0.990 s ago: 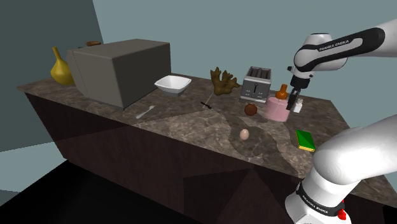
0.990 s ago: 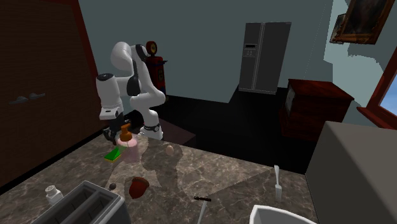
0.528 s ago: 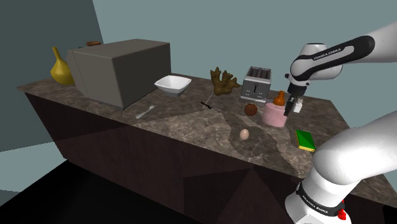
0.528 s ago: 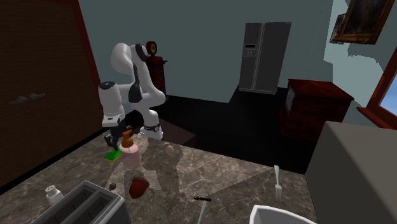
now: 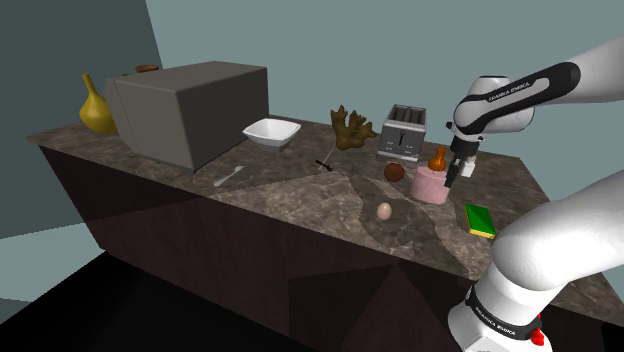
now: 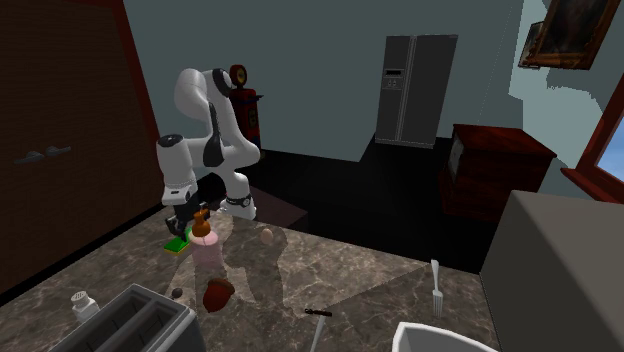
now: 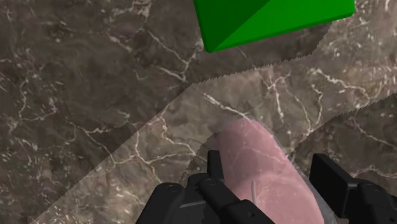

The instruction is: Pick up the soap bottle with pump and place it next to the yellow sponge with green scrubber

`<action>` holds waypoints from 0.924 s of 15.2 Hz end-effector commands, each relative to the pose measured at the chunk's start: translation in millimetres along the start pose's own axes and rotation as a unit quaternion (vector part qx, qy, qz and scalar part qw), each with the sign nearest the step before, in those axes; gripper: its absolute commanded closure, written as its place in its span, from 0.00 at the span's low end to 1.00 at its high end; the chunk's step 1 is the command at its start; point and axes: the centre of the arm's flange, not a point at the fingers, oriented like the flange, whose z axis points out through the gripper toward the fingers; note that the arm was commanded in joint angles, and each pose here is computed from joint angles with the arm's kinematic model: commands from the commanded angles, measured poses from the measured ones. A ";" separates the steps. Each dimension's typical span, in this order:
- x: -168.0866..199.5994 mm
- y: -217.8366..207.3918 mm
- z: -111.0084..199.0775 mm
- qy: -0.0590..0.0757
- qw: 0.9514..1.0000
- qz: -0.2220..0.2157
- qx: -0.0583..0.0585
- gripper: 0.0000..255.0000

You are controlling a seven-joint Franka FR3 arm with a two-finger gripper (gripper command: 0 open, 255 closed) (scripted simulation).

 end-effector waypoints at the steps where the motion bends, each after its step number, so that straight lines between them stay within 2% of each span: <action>1: 0.1 0.1 0.0 0.000 1.000 0.000 0.000 1.00; 2: 0.1 0.1 0.0 0.000 1.000 0.000 0.000 1.00; 3: 0.1 0.0 0.0 0.000 1.000 0.000 0.000 0.00; 8: 0.1 0.0 0.0 0.000 1.000 0.000 0.000 0.00; 12: 0.1 0.0 -50.0 0.000 1.000 0.000 0.000 0.00; 14: 0.0 0.0 -50.0 0.000 1.000 0.000 0.000 0.00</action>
